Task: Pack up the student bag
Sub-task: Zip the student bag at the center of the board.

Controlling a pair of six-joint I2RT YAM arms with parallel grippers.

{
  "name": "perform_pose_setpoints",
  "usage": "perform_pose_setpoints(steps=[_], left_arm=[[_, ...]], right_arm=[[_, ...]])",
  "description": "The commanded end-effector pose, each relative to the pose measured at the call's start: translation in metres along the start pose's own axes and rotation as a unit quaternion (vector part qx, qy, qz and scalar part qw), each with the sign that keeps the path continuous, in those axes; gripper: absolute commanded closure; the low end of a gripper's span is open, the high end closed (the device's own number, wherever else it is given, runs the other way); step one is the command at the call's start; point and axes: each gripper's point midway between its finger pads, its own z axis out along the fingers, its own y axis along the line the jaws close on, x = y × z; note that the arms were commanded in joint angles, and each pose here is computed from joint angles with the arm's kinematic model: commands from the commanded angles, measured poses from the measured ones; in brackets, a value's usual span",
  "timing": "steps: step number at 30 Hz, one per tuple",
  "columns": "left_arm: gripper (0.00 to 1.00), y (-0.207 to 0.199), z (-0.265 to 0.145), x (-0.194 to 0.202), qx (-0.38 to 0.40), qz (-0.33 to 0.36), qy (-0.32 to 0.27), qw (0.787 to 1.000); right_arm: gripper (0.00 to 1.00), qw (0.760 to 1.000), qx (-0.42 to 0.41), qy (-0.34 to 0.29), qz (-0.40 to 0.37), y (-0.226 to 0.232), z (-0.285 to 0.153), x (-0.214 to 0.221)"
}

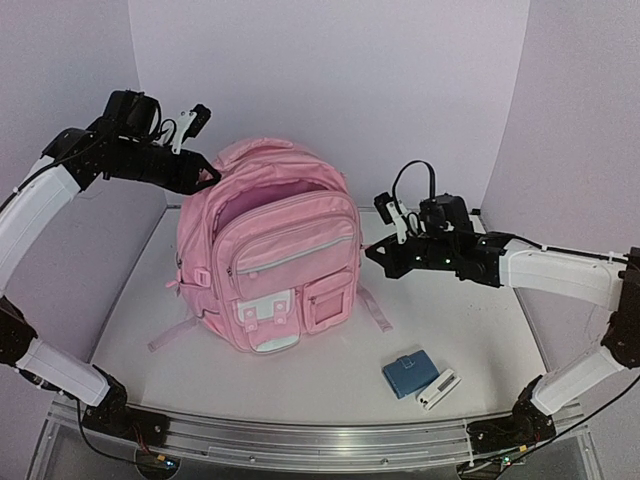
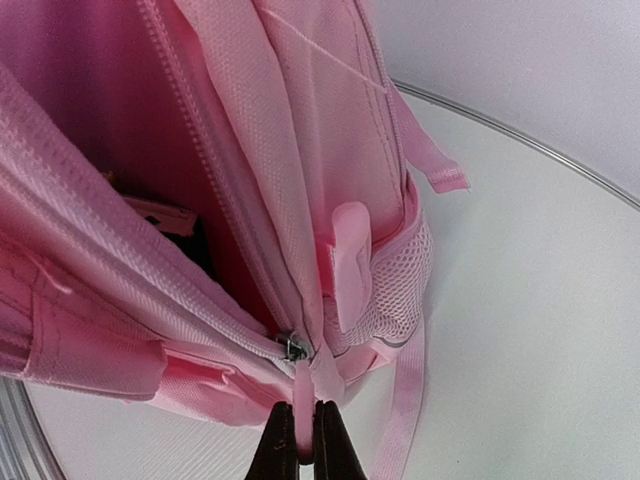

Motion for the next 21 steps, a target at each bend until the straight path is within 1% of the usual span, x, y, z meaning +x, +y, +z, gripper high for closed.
perform_pose_setpoints(steps=[1, 6, 14, 21], left_arm=[[0.78, -0.003, -0.006, 0.000, 0.005, 0.016, -0.006, 1.000], [0.88, -0.006, -0.006, -0.004, 0.012, 0.028, -0.011, 0.999], [0.91, -0.019, -0.014, -0.015, 0.046, 0.045, -0.033, 0.997], [0.96, -0.025, -0.017, -0.022, 0.060, 0.048, -0.040, 0.996]], right_arm=[[1.00, 0.991, 0.010, -0.131, -0.032, 0.006, -0.044, -0.081], [1.00, 0.982, 0.015, -0.171, -0.082, 0.012, -0.067, -0.112], [1.00, 0.966, -0.016, -0.224, -0.128, 0.033, -0.092, -0.159], [1.00, 0.952, -0.060, -0.257, -0.156, 0.062, -0.108, -0.187]])
